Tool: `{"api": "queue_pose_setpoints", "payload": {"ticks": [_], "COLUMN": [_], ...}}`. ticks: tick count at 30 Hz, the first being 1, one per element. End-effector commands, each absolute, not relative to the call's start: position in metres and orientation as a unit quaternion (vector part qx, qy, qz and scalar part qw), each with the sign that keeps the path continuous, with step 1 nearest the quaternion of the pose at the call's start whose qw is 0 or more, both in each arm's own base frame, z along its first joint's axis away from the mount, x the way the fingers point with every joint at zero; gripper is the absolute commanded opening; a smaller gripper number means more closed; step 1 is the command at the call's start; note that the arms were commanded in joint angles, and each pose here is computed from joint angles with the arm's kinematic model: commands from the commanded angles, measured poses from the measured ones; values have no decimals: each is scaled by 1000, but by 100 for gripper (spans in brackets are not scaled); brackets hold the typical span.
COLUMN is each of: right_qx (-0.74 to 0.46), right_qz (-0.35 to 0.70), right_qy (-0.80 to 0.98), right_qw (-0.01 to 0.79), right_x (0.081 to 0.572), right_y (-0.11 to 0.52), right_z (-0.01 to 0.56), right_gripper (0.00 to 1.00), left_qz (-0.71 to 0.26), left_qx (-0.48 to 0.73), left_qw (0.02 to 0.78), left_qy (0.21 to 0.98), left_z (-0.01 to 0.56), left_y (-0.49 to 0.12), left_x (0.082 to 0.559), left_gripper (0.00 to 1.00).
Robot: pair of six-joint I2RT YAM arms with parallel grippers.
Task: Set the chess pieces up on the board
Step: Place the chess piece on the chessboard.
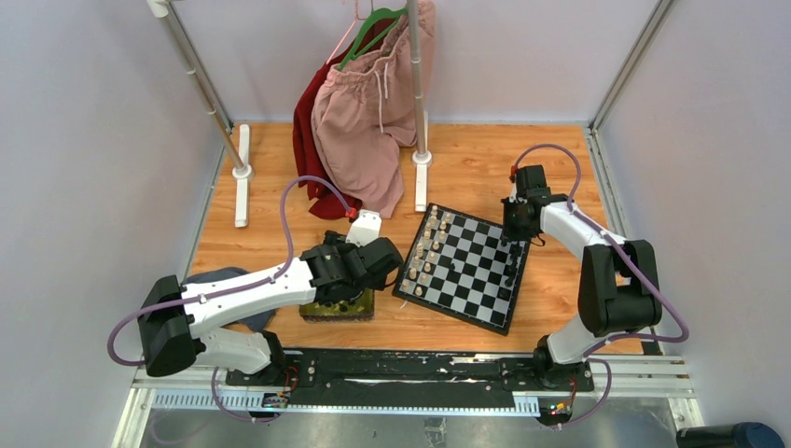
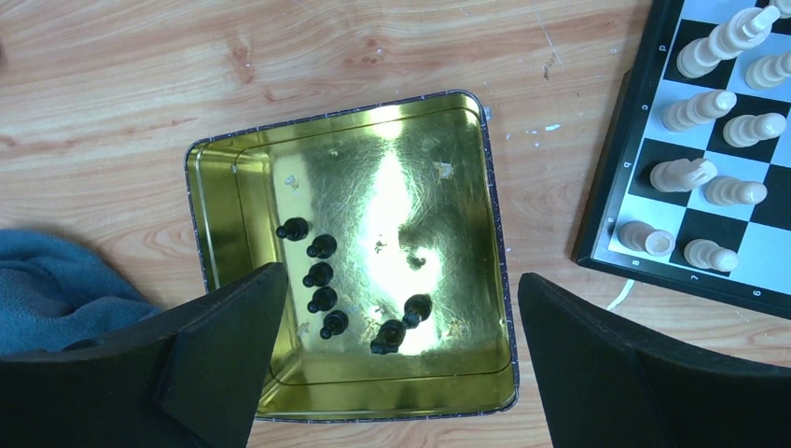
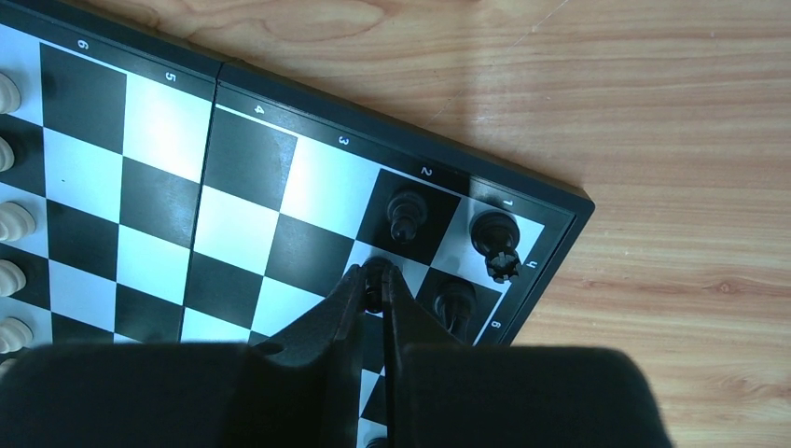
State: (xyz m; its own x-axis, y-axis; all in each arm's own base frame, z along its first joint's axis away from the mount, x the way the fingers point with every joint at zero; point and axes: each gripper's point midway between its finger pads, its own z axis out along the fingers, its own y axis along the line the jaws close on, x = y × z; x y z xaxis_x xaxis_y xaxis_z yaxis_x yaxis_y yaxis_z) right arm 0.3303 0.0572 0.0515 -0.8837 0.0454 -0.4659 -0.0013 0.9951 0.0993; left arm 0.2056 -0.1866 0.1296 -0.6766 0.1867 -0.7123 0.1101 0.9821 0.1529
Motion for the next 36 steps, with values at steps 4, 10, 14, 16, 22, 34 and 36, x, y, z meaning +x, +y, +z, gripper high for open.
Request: {"api": "queue_pose_setpoints", "payload": {"ticks": [4, 10, 14, 16, 22, 34, 36], "right_qx": [26, 27, 27, 27, 25, 23, 21], "right_qz": [43, 42, 41, 41, 42, 40, 39], "right_qy": [972, 972, 972, 973, 973, 968, 964], "right_qw": [228, 229, 228, 227, 224, 247, 261], "right_x": [318, 316, 314, 313, 314, 320, 321], "right_y": [50, 49, 49, 49, 49, 49, 49], "right_z": [53, 55, 54, 53, 53, 68, 78], "right_gripper": [0, 0, 0, 1, 25, 32, 32], "left_qz": [39, 38, 36, 35, 33, 32, 32], "left_qx": [67, 66, 65, 65, 63, 61, 61], "left_qw": [400, 401, 401, 401, 401, 400, 401], "left_qy": [913, 913, 913, 913, 913, 914, 914], "left_z": [133, 134, 134, 134, 133, 132, 132], "left_y": [-184, -184, -184, -183, -181, -178, -178], "left_x": [206, 206, 206, 206, 204, 202, 202], "left_gripper": [100, 100, 100, 100, 100, 100, 100]}}
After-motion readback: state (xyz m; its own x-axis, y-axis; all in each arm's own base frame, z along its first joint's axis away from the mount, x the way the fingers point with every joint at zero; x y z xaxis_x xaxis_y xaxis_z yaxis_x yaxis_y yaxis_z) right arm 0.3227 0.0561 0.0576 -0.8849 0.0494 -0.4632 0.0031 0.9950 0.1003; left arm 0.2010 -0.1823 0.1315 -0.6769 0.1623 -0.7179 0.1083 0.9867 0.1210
